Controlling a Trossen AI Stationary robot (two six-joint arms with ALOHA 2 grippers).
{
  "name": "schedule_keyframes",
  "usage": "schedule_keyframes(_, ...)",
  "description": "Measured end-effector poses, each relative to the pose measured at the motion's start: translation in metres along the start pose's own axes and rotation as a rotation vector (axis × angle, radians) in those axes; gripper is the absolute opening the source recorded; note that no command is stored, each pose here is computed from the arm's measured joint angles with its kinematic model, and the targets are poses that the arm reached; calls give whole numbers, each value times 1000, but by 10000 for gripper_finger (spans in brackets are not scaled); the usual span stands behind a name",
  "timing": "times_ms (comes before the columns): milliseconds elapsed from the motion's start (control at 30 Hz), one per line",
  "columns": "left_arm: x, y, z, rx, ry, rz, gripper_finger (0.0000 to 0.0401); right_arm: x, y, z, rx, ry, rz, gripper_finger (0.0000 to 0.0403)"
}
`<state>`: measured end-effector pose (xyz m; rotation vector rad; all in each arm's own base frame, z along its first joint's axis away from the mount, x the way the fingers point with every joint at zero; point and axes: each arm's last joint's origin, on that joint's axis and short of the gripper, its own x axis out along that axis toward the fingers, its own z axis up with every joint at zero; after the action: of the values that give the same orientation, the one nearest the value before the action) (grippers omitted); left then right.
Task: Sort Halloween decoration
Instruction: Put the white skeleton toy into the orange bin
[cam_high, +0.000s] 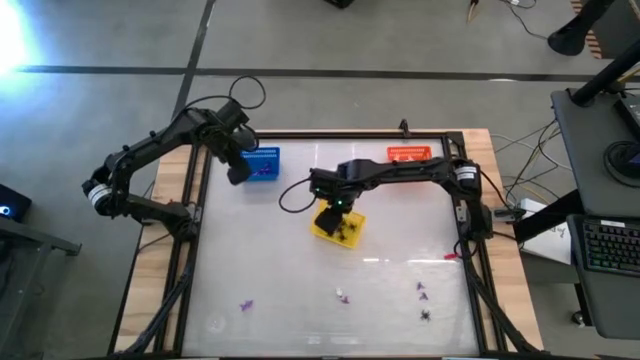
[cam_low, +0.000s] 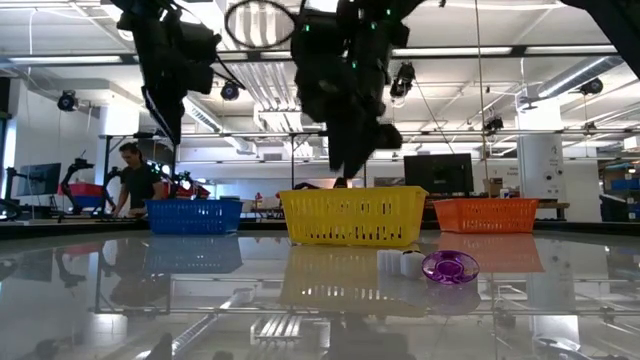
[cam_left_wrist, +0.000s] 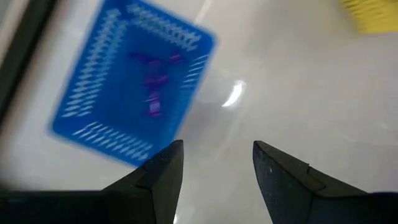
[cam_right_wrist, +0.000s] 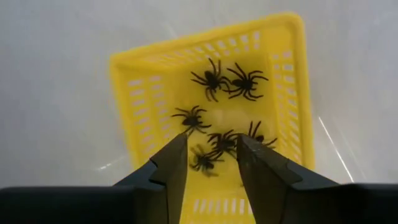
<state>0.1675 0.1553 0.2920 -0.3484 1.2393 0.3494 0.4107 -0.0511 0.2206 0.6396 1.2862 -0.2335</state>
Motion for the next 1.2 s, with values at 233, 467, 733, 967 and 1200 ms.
schedule_keyframes(233, 0, -7, 0, 5, -17, -99, 176, -55, 18, -1, -20, -64, -66, 144)
schedule_keyframes(467, 6, -32, -4, 75, 18, -136, 176, -115, 23, -13, 46, -155, -290, 145)
schedule_keyframes(733, 22, -68, -2, 190, 8, -178, 176, -167, 25, -29, 133, -286, -393, 146)
schedule_keyframes(967, 24, -94, -4, 258, 22, -160, 176, -189, 21, -41, 146, -344, -452, 146)
schedule_keyframes(1200, 25, -124, -5, 372, -25, -110, 176, -202, 17, -51, 129, -366, -459, 146)
